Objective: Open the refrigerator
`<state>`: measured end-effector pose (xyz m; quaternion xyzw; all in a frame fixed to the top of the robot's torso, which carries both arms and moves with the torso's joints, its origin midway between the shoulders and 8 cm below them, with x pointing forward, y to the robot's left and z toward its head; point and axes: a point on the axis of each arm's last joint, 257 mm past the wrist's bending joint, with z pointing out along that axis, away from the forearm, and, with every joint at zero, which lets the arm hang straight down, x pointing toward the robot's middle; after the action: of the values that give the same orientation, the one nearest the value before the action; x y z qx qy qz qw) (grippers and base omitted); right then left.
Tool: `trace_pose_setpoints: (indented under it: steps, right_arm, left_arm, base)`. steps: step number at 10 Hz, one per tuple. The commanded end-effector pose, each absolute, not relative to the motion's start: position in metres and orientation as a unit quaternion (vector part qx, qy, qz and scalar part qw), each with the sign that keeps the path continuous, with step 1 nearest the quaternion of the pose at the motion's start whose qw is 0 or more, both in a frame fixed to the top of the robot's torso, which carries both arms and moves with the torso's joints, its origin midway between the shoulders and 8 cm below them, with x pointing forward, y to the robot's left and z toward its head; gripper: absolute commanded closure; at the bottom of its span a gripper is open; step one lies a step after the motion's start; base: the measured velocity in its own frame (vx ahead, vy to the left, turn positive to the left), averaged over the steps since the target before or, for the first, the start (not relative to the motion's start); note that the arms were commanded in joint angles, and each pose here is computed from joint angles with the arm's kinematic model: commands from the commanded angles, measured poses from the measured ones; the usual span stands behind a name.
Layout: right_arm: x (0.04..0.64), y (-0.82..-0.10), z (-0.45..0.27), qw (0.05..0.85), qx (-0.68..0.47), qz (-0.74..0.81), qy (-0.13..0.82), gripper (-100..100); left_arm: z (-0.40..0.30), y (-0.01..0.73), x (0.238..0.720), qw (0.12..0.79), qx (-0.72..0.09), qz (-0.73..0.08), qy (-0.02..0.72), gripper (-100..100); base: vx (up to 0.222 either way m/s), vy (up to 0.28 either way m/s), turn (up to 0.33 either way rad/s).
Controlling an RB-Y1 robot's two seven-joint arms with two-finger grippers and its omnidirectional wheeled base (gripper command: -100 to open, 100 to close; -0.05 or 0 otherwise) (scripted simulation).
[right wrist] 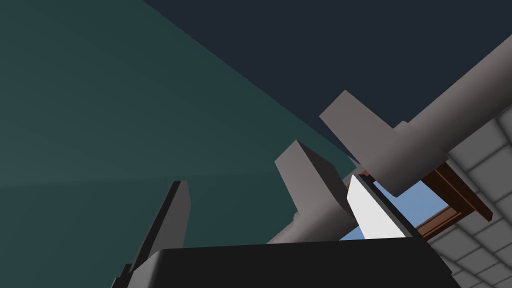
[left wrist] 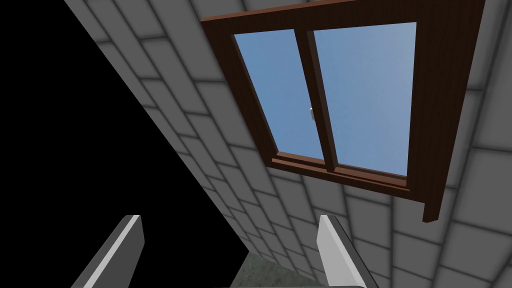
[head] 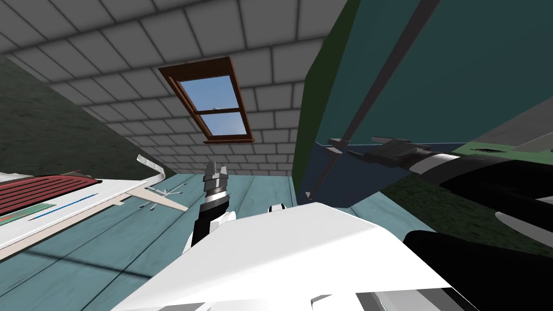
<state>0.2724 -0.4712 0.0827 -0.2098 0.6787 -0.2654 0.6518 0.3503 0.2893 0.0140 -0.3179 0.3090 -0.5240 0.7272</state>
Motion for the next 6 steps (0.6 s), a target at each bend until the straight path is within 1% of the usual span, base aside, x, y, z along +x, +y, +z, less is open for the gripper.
trace_pose_setpoints:
  steps: [1,3,5,6]
  right_arm:
    - [0.283,-0.440,0.085,0.648,-0.251,-0.261,0.670,-100]
    - [0.285,-0.429,0.085,0.648,-0.262,-0.257,0.667,-100]
    - [0.285,-0.441,0.090,0.648,-0.250,-0.271,0.667,-100]
    - [0.285,-0.441,0.090,0.648,-0.250,-0.271,0.667,100]
  left_arm:
    - [0.014,0.289,0.350,0.727,-0.318,-0.524,0.309,0]
    - [0.014,0.289,0.350,0.727,-0.318,-0.524,0.309,0]
    - [0.014,0.289,0.350,0.727,-0.318,-0.524,0.309,0]
    - [0.014,0.289,0.350,0.727,-0.318,-0.524,0.309,0]
  base:
    - [0.023,0.047,-0.069]
    - [0.008,0.016,-0.009]
    - [0.000,0.000,0.000]
    - [-0.005,0.008,-0.003]
